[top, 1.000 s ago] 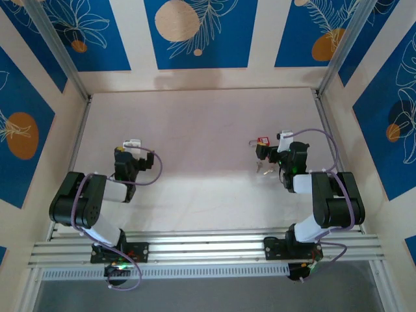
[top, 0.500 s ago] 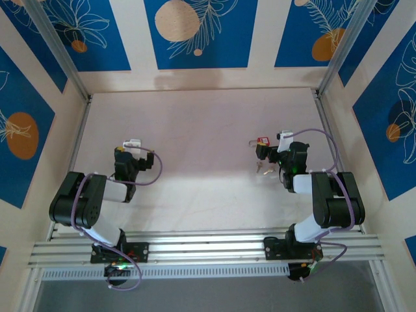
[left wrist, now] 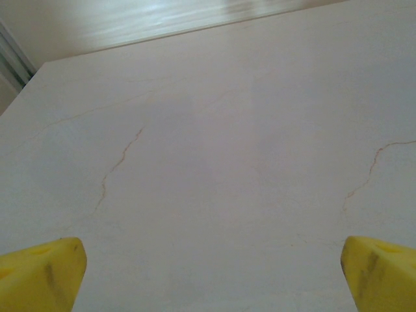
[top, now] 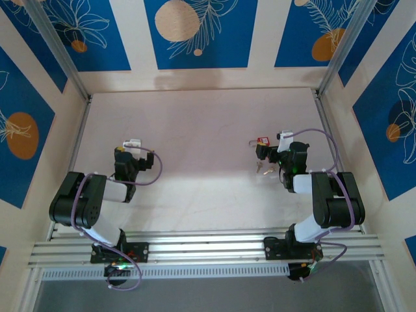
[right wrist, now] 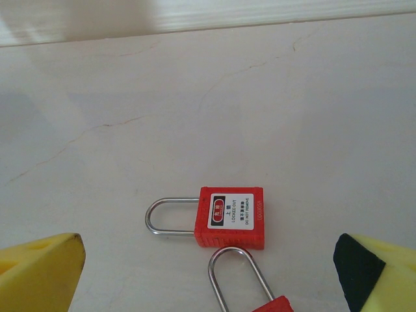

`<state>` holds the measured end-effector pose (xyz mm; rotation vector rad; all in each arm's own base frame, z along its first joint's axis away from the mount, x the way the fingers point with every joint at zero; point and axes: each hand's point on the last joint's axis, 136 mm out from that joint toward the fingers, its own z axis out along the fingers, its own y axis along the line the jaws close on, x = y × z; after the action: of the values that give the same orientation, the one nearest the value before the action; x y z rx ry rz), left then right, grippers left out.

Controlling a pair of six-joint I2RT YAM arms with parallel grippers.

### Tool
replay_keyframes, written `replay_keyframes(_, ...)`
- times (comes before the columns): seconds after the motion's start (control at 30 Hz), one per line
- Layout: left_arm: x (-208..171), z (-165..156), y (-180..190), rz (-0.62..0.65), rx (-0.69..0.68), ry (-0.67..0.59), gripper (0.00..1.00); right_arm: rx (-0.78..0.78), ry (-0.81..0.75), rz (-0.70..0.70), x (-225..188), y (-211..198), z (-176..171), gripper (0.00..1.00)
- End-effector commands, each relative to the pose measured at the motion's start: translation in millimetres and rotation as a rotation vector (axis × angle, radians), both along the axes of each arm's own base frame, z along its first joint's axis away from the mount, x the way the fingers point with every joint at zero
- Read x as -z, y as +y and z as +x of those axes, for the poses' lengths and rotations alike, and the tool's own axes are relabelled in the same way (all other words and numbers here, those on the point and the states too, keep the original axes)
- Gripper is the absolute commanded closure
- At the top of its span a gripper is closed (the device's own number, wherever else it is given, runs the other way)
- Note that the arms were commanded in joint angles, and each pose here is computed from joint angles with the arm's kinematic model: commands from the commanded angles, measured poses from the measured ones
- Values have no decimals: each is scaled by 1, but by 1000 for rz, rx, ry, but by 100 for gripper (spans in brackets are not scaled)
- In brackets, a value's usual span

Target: Unlock with the key

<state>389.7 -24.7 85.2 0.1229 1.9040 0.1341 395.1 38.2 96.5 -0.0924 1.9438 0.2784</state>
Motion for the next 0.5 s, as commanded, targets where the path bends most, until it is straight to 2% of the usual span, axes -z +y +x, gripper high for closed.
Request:
replay_keyframes(0.0,-8,3,2,-18,-1,-25,0,-15,3,-2,1,1,-1,1)
replay_keyframes(0.4,-8,4,4,-34,-1,-16,0,-9,11,14,2,-2,-1,1)
replay_keyframes(0.47,-8,4,14,-41,-60,-21,0,-6,11,15,2,-3,-1,1)
